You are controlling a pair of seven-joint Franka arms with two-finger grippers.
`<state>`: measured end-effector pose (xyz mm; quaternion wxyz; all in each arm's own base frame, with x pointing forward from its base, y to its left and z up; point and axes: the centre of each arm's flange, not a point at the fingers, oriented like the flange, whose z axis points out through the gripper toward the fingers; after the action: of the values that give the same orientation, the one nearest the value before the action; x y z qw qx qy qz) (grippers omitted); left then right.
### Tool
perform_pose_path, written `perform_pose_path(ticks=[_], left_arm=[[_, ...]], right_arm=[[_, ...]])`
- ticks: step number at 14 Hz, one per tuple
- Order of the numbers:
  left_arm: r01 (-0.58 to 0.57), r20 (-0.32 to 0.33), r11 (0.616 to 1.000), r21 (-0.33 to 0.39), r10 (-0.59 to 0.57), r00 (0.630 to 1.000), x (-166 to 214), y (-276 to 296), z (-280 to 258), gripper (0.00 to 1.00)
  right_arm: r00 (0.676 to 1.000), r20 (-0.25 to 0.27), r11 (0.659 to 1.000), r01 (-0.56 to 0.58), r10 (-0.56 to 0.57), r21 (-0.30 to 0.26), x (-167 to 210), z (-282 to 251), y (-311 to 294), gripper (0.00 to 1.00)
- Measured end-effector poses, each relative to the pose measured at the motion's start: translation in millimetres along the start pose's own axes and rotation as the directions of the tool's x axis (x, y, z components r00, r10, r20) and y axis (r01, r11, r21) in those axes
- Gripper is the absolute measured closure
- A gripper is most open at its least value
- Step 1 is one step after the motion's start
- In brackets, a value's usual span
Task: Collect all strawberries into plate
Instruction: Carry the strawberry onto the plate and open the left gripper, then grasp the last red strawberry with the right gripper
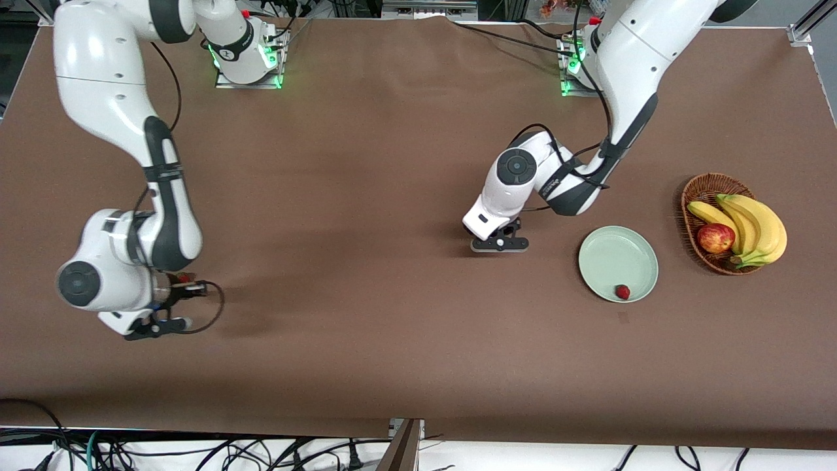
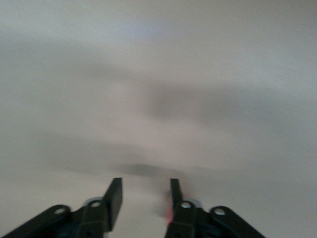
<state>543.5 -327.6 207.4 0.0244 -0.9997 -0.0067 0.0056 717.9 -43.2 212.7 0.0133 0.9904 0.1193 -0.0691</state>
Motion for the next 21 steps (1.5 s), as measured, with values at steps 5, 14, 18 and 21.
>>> perform_pose_path(ticks=[5,14,18,21], left_arm=[[-0.185,0.049,0.978,0.094,0.181,0.982,61.8,-113.7,-48.7,0.67],[-0.425,0.051,0.905,0.024,0.424,0.904,103.5,-276.0,-18.5,0.67],[-0.394,0.051,0.919,-0.026,0.394,0.918,102.3,-271.8,-15.2,0.42],[-0.387,0.050,0.922,-0.034,0.388,0.920,102.2,-271.6,-15.2,0.14]], right_arm=[[0.998,0.054,0.999,0.013,-0.015,0.031,-24.0,28.6,31.0,0.00],[0.995,0.099,0.998,0.024,-0.029,0.050,-29.8,43.0,18.5,0.41],[0.994,0.108,0.998,0.023,-0.029,0.054,-31.0,40.9,17.9,0.70],[0.995,0.090,0.998,0.035,-0.040,0.056,-21.2,35.0,-0.6,0.70]])
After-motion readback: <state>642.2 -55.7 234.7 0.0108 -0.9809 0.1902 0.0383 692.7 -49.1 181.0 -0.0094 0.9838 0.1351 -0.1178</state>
